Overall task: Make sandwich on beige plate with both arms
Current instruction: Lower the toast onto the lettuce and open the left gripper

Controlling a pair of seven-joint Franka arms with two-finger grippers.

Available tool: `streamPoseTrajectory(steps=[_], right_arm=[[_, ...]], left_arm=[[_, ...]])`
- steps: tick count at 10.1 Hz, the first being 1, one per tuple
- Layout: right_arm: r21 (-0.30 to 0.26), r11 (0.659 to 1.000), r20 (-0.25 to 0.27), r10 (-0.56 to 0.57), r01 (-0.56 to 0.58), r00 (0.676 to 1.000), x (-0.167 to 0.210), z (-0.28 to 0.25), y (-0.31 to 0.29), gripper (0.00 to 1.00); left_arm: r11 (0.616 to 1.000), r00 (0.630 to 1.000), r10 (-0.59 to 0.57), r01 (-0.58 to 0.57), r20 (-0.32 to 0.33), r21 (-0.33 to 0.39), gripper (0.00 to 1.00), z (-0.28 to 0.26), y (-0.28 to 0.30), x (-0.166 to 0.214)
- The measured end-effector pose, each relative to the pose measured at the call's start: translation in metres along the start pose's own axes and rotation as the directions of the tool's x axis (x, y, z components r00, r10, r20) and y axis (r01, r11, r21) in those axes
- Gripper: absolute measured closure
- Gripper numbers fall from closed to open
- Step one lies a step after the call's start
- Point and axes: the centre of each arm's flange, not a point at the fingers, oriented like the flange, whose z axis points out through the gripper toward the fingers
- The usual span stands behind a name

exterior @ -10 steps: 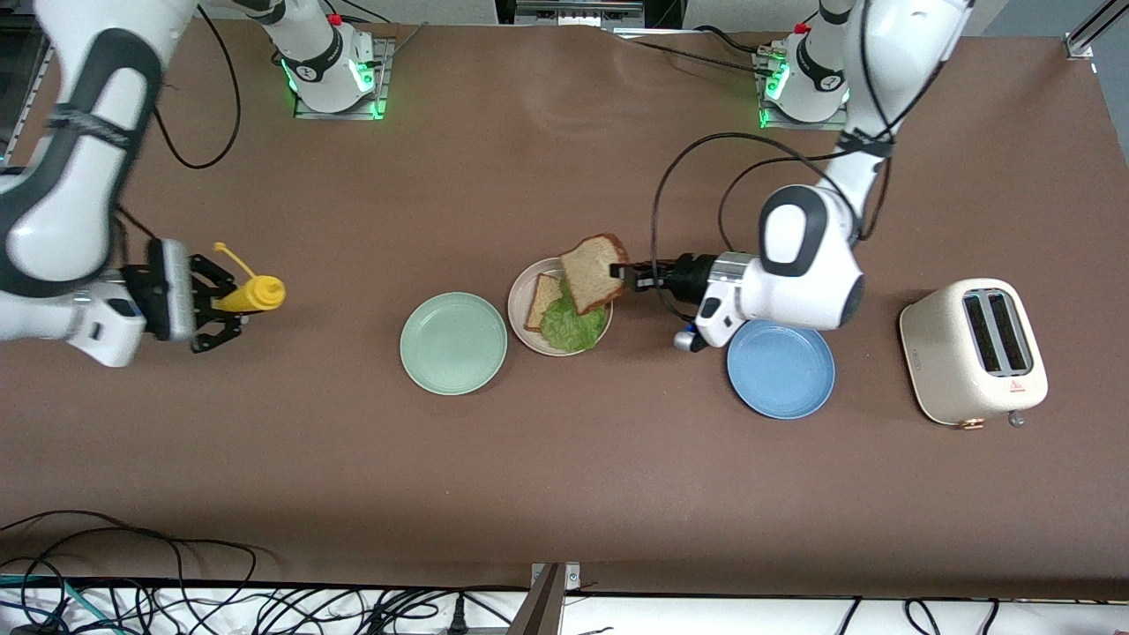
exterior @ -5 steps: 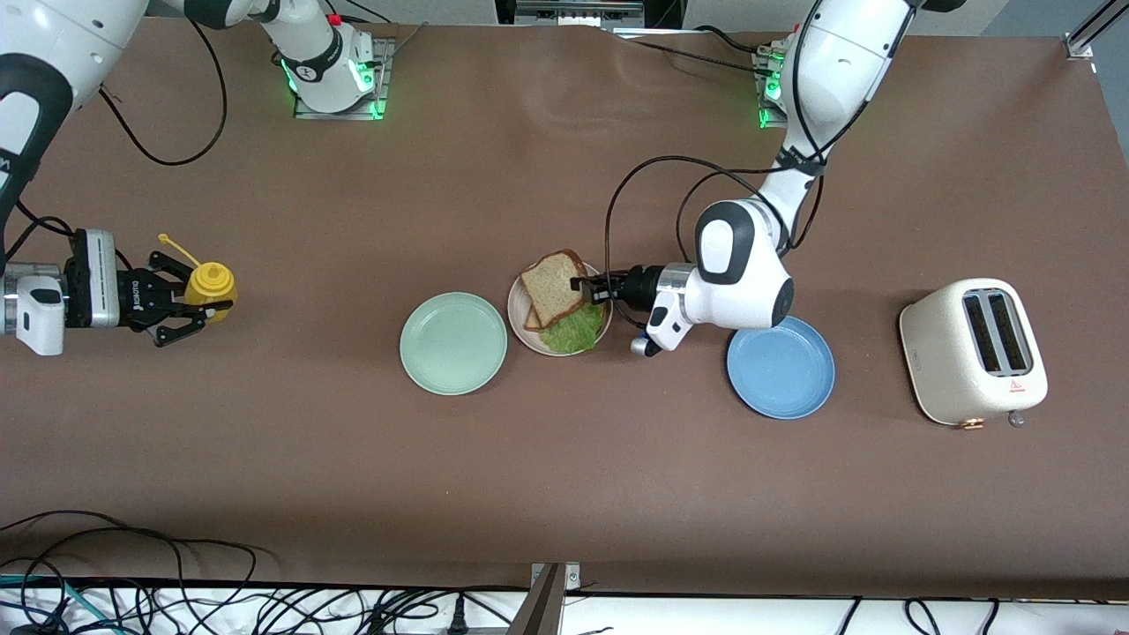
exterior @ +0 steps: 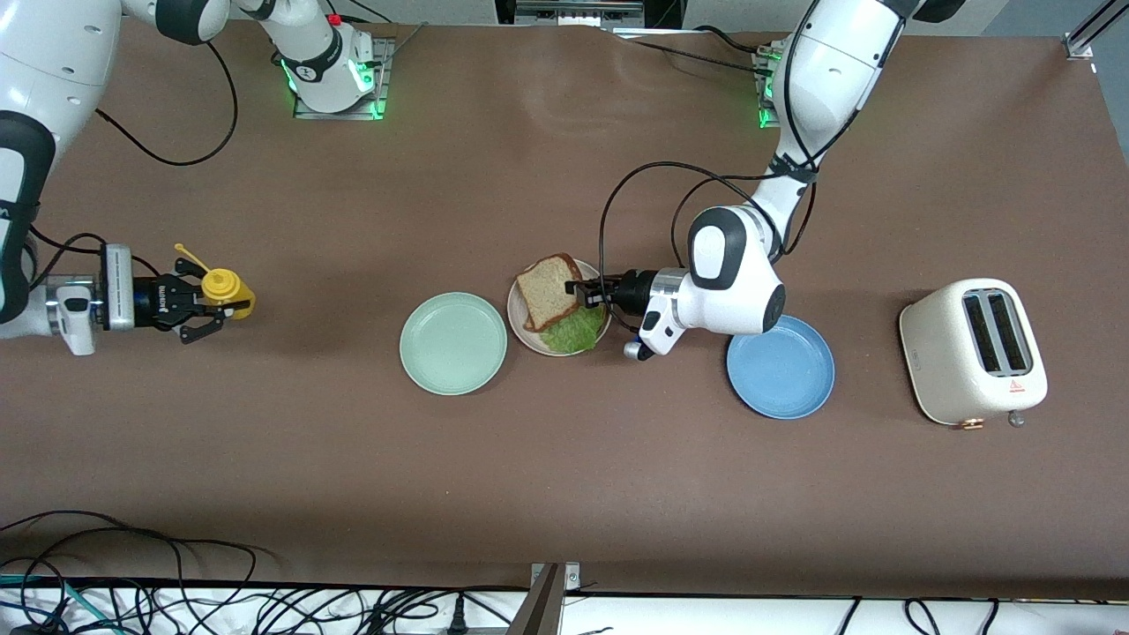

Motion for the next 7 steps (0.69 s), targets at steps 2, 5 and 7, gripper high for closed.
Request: streamPoseTrajectory(steps=[2,5,7], right_arm=[[-0.042,0.999,-0.059,0.003,-0.005,0.998,-0.027,0.018,-0.023,0.81],[-0.105,0.992,-0.113,-0.076,0.064,0.991,-0.061,0.027,-0.053,0.81],[-0.140,0.984,-0.134,-0.128,0.110,0.983,-0.075,0.026,-0.063,0.81]], left_arm=[[0.998,0.998,0.061,-0.061,-0.003,0.004,0.91,0.000,-0.006,0.005],[0.994,0.994,0.109,-0.109,-0.010,0.021,0.74,0.002,-0.027,0.021],[0.994,0.995,0.103,-0.103,-0.016,0.031,0.60,0.001,-0.038,0.030]])
